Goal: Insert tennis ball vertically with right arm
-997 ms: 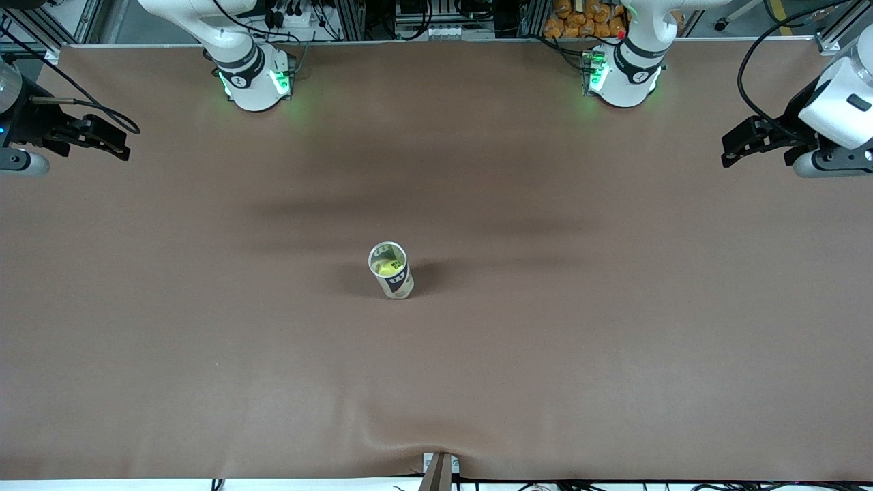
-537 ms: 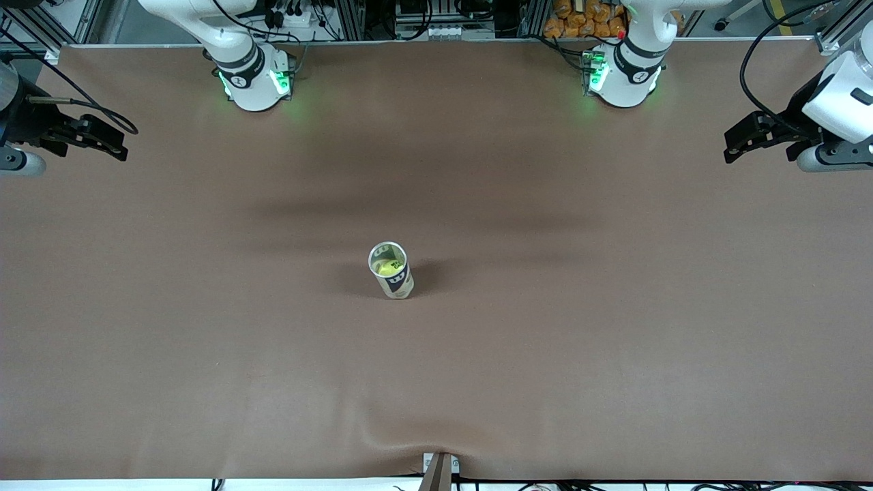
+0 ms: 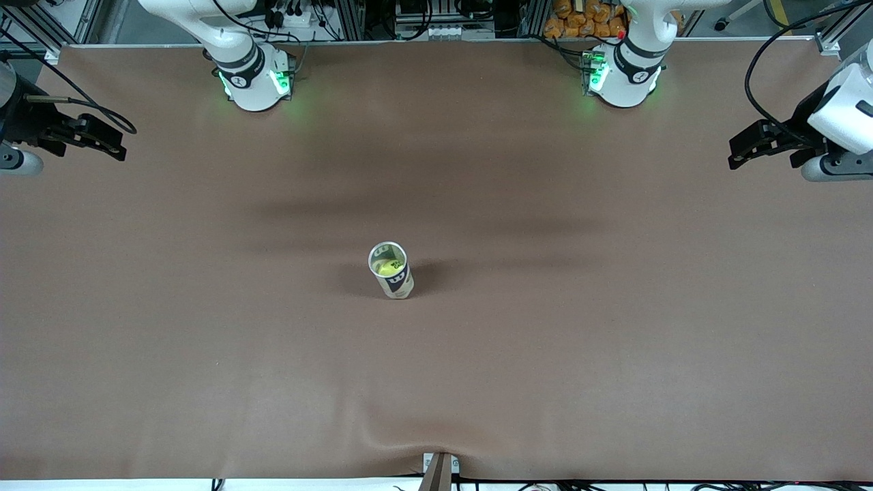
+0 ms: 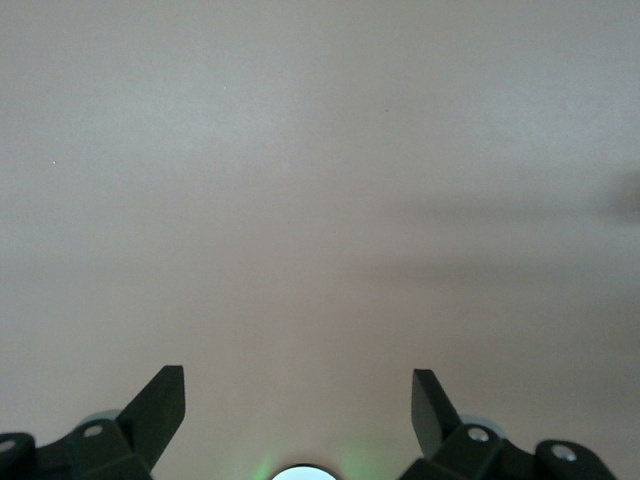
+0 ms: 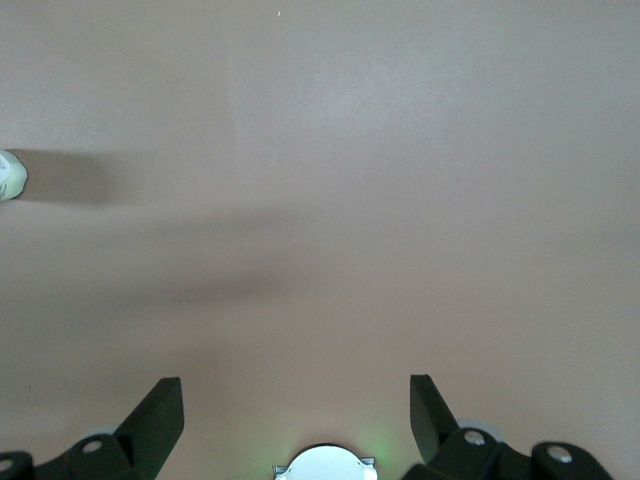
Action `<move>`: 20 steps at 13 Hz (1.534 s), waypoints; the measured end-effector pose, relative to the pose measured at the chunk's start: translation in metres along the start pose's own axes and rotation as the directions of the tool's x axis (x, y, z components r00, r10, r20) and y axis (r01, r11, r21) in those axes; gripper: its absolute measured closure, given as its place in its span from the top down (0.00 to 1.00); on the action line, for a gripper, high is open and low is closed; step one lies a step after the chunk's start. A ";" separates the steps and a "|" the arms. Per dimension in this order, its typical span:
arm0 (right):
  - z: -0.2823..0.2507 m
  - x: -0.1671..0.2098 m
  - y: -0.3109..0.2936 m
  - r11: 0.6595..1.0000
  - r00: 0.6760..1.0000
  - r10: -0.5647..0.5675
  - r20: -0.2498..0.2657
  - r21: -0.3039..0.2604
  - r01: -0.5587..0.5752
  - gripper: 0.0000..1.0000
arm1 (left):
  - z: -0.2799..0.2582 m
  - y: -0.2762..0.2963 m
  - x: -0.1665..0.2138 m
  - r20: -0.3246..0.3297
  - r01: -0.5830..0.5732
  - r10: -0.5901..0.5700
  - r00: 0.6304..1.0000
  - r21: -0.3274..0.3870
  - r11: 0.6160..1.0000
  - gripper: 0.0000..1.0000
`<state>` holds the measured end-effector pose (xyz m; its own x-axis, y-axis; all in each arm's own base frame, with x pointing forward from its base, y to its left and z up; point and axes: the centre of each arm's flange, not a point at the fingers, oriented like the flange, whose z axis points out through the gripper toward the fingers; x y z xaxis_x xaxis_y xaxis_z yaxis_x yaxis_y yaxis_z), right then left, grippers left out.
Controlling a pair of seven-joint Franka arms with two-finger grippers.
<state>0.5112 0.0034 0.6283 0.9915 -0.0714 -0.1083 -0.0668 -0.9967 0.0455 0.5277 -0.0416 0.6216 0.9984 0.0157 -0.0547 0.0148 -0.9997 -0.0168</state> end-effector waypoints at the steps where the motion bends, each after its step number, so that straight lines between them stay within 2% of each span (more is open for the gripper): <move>1: 0.000 0.000 0.000 1.000 1.000 0.000 0.000 0.000 0.000 1.00 | 0.000 0.000 0.001 0.000 0.000 0.000 1.000 0.000 1.000 1.00; 20: 0.000 0.001 0.001 1.000 1.000 0.003 0.000 0.000 -0.003 1.00 | -0.003 -0.008 0.002 -0.007 0.016 -0.016 1.000 -0.002 1.000 1.00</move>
<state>0.5117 0.0019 0.6282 0.9913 -0.0742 -0.1085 -0.0696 -0.9965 0.0454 0.5293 -0.0331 0.6248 0.9984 0.0316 -0.0474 0.0309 -0.9994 -0.0158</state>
